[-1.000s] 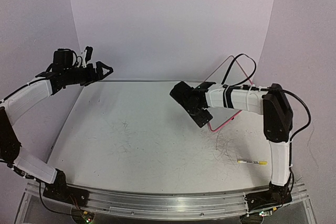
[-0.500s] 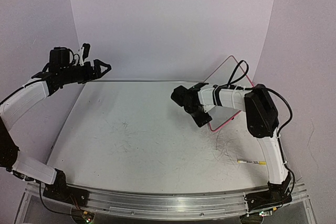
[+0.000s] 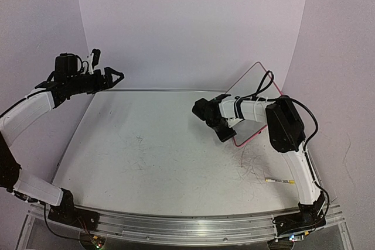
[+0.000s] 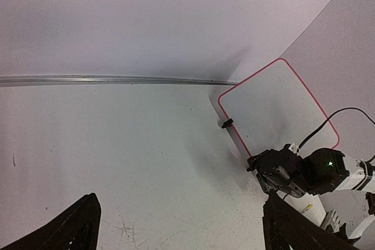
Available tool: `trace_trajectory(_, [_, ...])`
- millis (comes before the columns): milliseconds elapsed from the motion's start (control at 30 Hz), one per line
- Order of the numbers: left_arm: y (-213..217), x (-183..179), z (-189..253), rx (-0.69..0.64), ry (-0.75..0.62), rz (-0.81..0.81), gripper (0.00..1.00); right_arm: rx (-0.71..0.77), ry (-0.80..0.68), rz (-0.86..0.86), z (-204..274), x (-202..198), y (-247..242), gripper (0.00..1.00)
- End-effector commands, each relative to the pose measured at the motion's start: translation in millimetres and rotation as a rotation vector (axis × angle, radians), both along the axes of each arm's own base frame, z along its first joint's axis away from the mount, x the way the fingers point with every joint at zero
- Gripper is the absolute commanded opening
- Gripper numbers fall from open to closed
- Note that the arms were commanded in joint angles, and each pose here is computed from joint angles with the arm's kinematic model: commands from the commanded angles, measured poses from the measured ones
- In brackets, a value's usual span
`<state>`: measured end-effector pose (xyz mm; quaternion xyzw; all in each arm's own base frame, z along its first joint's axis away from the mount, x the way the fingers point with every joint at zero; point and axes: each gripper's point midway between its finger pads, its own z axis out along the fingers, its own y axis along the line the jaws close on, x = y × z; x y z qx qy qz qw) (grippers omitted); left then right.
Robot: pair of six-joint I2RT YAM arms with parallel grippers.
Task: Write a sentence on the whiteboard
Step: Move the whiteboard to the center of the board.
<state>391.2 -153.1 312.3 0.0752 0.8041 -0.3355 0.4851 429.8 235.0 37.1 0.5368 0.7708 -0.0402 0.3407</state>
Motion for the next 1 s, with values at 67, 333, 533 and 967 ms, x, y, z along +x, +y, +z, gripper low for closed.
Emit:
trace_trajectory(67, [0,-1,10,-0.003,-0.047,0.002,0.97,-0.046,0.009,0.021,-3,10,-12,0.57])
trace_trajectory(333, [-1,0,6,-0.003,-0.041,-0.001,0.97,-0.035,0.023,0.007,-11,6,-28,0.47])
trace_trajectory(533, [-1,1,4,-0.004,-0.035,-0.001,0.97,-0.056,0.031,0.037,-8,5,-34,0.38])
trace_trajectory(967, [-1,3,-1,-0.001,-0.024,-0.001,0.97,-0.182,0.091,0.386,-13,-3,-37,0.14])
